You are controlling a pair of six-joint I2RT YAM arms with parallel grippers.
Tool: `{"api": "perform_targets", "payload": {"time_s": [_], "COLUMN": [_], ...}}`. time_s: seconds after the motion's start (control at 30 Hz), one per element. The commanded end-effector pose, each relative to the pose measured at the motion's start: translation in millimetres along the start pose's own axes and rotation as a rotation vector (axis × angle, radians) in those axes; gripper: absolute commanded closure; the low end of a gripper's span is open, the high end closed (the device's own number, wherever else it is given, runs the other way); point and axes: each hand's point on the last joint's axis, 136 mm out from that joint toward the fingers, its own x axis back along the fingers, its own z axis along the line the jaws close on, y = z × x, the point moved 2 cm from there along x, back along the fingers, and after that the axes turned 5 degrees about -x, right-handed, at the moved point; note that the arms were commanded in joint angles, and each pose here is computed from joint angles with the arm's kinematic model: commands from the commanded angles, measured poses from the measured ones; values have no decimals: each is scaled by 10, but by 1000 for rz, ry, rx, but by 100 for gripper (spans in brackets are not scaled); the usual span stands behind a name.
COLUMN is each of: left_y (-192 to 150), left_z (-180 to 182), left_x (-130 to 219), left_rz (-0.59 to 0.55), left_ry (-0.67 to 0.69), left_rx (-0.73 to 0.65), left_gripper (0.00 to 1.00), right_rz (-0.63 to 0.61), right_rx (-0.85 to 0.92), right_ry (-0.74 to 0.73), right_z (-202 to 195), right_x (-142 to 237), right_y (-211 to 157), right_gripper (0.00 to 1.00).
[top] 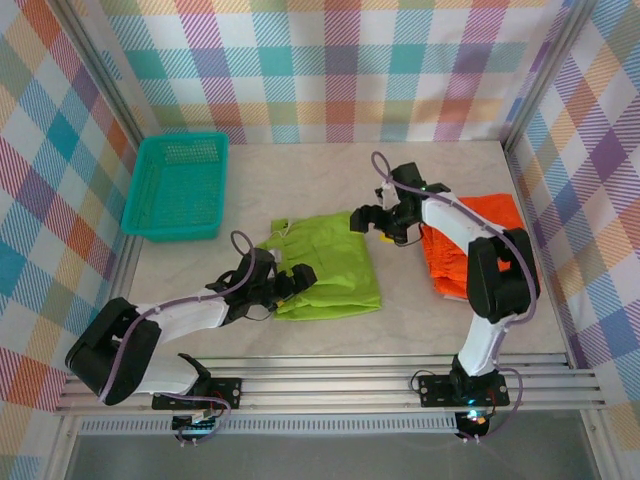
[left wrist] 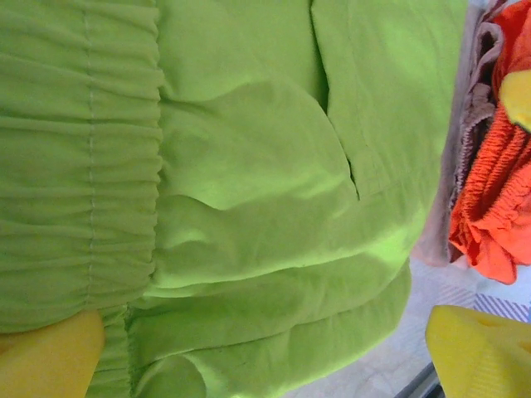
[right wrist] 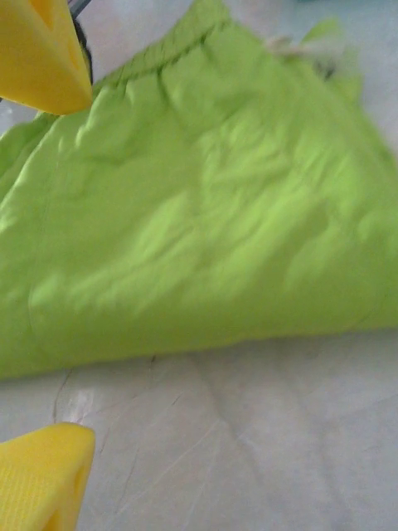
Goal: Fold and stack the shorts
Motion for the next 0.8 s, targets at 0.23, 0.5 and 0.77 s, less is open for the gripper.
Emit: {"api": "perform_targets", "payload": {"time_s": [0.23, 0.5, 0.77], "left_y": [-53, 409, 594], "left_z": [140, -566, -337], "left_x": [180, 507, 223], "left_rz": [64, -28, -40], "left_ry": [97, -22, 32], "left_rx": [-17, -96, -55], "left_gripper": [0, 0, 0], "right_rz": [130, 157, 188], "right_rx": [-2, -2, -14], "right_ry": [89, 108, 146], "right_z": [-73, -43, 27], "right_x": [-286, -416, -523], "right_y": [-415, -514, -599], "right_gripper": [13, 17, 21]}}
